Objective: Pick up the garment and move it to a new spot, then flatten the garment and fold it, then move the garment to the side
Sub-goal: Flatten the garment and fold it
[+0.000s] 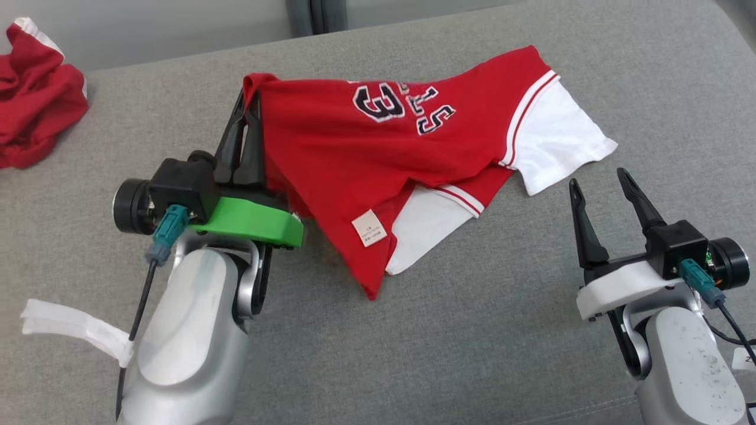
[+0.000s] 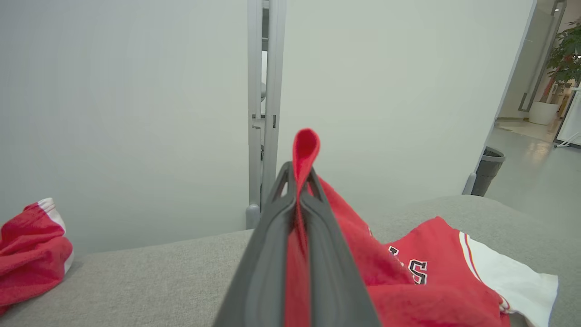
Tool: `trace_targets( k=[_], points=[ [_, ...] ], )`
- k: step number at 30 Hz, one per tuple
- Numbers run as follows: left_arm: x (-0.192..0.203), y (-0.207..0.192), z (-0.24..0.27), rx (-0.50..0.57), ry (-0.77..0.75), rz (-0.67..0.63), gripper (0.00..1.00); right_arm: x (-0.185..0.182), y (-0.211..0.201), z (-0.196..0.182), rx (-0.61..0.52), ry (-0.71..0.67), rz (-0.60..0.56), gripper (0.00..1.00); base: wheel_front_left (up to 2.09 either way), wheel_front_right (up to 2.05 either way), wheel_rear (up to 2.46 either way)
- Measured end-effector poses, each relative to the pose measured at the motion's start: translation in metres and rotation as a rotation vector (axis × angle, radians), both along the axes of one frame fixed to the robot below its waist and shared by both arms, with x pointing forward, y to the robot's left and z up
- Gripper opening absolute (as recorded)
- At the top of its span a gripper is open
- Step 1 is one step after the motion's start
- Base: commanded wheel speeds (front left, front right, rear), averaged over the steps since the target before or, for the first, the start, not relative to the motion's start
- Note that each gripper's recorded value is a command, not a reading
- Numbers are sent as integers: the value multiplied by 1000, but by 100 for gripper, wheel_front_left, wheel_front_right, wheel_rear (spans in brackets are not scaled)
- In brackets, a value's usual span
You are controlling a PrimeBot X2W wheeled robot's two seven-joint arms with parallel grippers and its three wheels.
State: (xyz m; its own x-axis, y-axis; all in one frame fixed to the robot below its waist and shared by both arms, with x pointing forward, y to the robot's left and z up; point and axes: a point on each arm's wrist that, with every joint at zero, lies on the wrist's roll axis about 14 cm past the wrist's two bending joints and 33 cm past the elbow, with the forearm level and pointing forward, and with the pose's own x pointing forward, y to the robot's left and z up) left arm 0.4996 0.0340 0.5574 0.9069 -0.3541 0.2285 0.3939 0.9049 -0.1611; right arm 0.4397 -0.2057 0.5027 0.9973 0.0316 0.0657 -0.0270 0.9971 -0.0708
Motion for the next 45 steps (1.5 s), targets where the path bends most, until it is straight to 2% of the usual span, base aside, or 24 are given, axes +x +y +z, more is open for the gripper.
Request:
trace_targets(
  k=[9, 14, 17, 21, 29, 30, 32, 33, 39, 45],
  points=[
    [-33, -13, 85, 3, -260, -76, 0, -17, -6, 16, 16, -39, -27, 100, 0, 0, 0],
    [-39, -19, 96, 3, -284, -108, 0, -21, -7, 23, 19, -60, -32, 100, 0, 0, 0],
    [-19, -10, 77, 32, -217, -97, 0, -20, -3, 23, 18, -59, -20, 100, 0, 0, 0],
    [13, 8, 40, 122, -107, -64, 0, -13, 3, 21, 15, -56, -4, 100, 0, 0, 0],
    [61, 36, -57, 205, 159, -3, 0, 3, -9, 2, 1, -10, -33, 100, 0, 0, 0],
    [65, 39, -67, 203, 185, 10, 14, 4, -11, -2, 0, -1, -39, 100, 0, 0, 0],
    [70, 42, -77, 201, 210, 18, 67, 6, -15, -9, -3, 16, -50, 100, 0, 0, 0],
    [72, 44, -82, 198, 219, 27, 100, 6, -17, -13, -5, 26, -54, 100, 0, 0, 0],
    [73, 60, -95, 142, 258, 87, 100, 13, -9, -26, -3, 55, -34, 100, 0, 0, 0],
    [38, 63, -110, 96, 306, 96, 100, 20, 8, -23, 8, 43, 10, 100, 0, 0, 0]
  ],
)
